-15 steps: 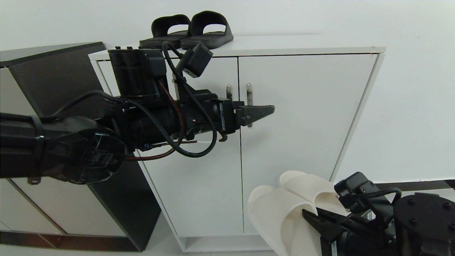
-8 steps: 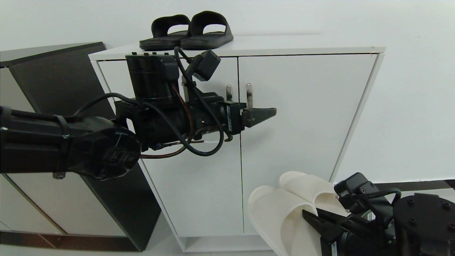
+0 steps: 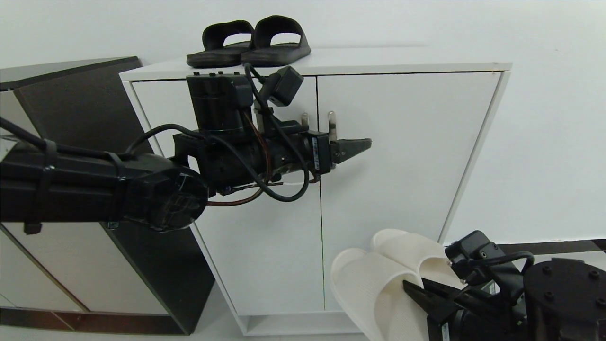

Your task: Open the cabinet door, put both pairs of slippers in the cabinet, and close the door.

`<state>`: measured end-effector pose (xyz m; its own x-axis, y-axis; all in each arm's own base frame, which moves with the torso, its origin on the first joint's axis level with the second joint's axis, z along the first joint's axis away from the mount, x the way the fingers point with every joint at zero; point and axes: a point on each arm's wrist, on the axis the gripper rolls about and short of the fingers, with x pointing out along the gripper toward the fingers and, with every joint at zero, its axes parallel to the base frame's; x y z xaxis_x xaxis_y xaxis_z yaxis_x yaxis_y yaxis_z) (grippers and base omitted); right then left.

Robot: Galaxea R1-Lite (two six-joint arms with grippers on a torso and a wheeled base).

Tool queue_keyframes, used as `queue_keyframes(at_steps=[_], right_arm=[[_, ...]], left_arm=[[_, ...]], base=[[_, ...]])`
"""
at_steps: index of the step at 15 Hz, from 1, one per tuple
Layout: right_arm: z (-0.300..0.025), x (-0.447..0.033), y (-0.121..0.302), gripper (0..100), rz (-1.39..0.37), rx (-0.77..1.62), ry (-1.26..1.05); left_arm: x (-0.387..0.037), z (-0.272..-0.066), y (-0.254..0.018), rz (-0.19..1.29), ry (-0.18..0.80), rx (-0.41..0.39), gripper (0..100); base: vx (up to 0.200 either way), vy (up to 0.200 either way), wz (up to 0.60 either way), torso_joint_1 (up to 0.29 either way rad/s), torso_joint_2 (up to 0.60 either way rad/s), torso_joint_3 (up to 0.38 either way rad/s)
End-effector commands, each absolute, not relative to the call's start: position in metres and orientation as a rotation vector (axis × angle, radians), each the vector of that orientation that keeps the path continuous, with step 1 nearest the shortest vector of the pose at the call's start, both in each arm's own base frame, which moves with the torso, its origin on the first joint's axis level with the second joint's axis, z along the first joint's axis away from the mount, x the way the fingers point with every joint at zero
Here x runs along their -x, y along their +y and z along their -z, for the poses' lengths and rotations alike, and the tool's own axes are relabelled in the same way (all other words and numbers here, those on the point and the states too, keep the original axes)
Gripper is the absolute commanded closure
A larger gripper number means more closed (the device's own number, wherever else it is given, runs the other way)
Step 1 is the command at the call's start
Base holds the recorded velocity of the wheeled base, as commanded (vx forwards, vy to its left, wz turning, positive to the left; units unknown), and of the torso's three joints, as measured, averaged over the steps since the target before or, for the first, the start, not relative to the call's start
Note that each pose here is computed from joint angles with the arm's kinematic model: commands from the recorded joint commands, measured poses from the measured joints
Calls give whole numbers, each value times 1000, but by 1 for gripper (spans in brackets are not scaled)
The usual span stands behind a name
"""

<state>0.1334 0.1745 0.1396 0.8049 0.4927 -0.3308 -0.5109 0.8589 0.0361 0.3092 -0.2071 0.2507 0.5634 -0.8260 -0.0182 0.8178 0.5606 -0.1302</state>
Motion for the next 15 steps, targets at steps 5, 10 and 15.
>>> queue_keyframes(at_steps=[5, 10, 15], right_arm=[[-140, -124, 166, 100, -648, 42, 357], [-144, -114, 158, 100, -723, 52, 341], [-142, -113, 158, 100, -721, 56, 344]], left_arm=[[-288, -252, -197, 984, 103, 114, 100], [-263, -248, -184, 996, 83, 115, 100], [-224, -254, -160, 1003, 39, 120, 100]], base=[[0, 0, 0, 0, 0, 0], [0, 0, 0, 0, 0, 0], [0, 0, 0, 0, 0, 0]])
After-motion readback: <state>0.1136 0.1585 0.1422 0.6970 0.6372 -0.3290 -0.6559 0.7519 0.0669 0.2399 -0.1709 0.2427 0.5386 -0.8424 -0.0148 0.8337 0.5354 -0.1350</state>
